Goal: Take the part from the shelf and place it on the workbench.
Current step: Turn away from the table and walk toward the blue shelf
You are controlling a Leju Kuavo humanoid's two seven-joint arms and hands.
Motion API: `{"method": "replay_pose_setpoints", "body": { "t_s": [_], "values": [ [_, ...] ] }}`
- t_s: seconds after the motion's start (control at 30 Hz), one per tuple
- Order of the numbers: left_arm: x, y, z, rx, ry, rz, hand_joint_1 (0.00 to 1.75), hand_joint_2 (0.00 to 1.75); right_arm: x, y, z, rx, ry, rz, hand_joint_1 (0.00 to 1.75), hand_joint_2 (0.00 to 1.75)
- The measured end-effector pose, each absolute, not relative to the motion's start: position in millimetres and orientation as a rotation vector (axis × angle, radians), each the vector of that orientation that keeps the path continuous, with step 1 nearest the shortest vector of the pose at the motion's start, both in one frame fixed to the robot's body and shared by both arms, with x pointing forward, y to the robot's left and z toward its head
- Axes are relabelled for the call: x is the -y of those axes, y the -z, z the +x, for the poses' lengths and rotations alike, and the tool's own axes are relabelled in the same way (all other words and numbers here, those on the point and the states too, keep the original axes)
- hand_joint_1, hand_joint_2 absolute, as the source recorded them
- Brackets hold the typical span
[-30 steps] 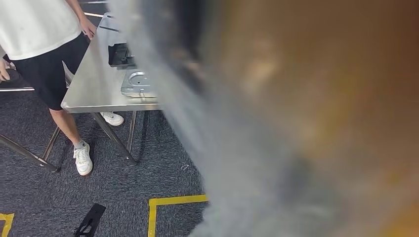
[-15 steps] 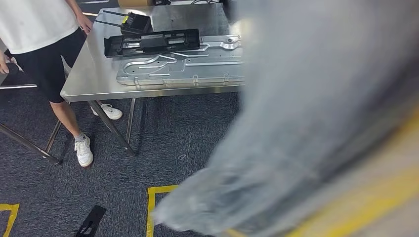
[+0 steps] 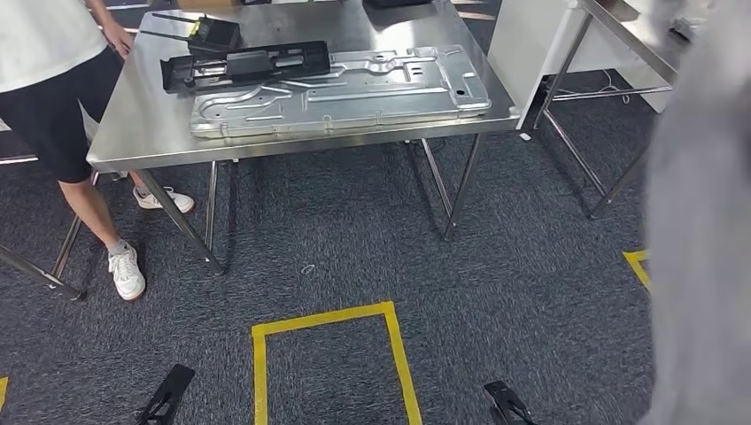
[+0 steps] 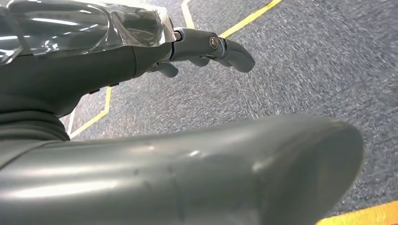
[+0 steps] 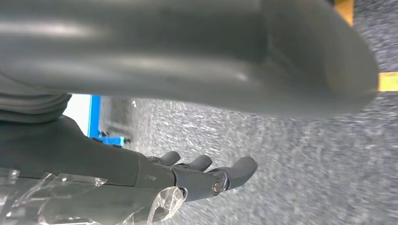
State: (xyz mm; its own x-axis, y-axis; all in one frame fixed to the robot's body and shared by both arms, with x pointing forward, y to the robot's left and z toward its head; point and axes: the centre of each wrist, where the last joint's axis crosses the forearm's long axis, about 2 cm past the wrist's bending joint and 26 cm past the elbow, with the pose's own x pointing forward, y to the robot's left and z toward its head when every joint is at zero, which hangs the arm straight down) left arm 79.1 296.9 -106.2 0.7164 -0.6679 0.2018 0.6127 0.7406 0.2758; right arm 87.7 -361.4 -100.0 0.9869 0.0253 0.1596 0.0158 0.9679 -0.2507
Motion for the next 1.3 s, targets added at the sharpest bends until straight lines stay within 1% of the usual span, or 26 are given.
{"method": "replay_pose_setpoints", "body": {
  "t_s": [1.3],
  "values": [
    [-291.6,106.5,77.8,0.293,0.720,0.189,0.00,0.00,359.9,101.0,84.4,0.134,-0.043,-0.245,0.00,0.00]
  ]
}}
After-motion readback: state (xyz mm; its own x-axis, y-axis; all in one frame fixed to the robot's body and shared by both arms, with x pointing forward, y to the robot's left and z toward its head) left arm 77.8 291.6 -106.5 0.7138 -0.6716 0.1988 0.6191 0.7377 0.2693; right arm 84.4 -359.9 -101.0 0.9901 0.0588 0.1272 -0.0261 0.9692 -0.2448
